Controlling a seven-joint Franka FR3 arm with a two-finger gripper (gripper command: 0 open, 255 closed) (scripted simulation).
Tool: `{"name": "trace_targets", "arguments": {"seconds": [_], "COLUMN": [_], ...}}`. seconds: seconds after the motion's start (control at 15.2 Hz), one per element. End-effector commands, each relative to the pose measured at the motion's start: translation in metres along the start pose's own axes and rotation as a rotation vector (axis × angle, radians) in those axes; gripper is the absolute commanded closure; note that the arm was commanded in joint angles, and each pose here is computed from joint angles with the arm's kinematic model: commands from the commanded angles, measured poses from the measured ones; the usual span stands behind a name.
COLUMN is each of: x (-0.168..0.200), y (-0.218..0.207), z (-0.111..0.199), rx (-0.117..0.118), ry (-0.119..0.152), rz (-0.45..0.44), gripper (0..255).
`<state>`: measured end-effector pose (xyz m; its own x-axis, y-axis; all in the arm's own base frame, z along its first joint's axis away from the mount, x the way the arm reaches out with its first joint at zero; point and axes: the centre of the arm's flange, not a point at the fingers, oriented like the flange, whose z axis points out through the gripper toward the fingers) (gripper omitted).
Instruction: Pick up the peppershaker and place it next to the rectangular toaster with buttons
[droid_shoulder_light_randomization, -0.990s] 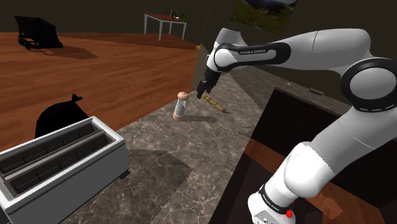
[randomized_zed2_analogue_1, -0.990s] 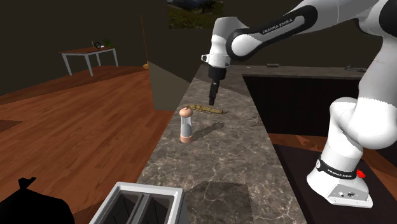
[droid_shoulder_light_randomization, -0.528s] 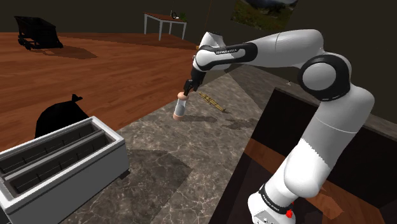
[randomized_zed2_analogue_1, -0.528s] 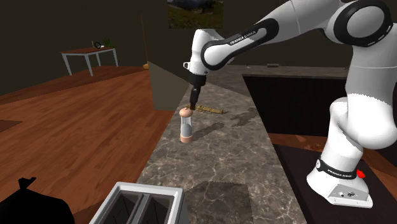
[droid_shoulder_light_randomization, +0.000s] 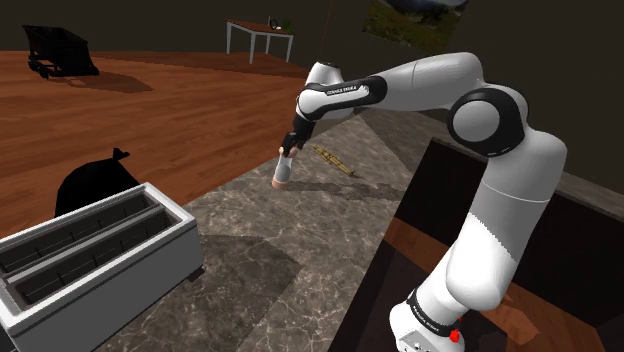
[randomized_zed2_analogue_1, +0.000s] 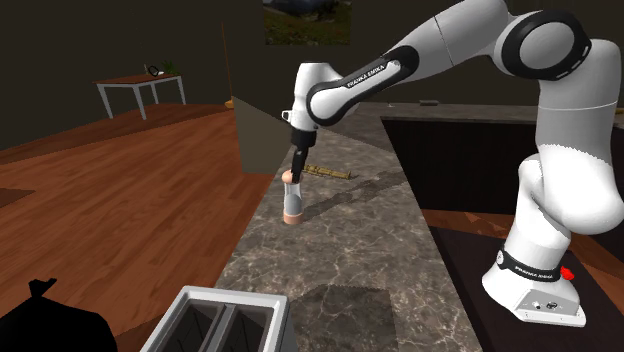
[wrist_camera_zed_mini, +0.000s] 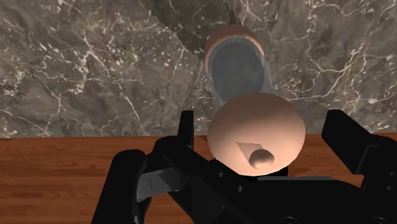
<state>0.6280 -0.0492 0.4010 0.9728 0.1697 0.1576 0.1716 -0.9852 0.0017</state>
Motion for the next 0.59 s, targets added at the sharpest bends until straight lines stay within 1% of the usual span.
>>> {"name": "trace_targets", "arguments": {"seconds": [0.0, 0.46, 0.53], "x": [0.0003, 0.0003, 0.0003], "y": [-0.0009, -0.0009, -0.0009], "z": [0.0079, 0.0079, 0.0079], "rx": [0.000, 0.000, 0.000], "ry": [0.000, 0.000, 0.000], "rz": [0.000, 0.000, 0.000], "gripper": [0, 0, 255]}}
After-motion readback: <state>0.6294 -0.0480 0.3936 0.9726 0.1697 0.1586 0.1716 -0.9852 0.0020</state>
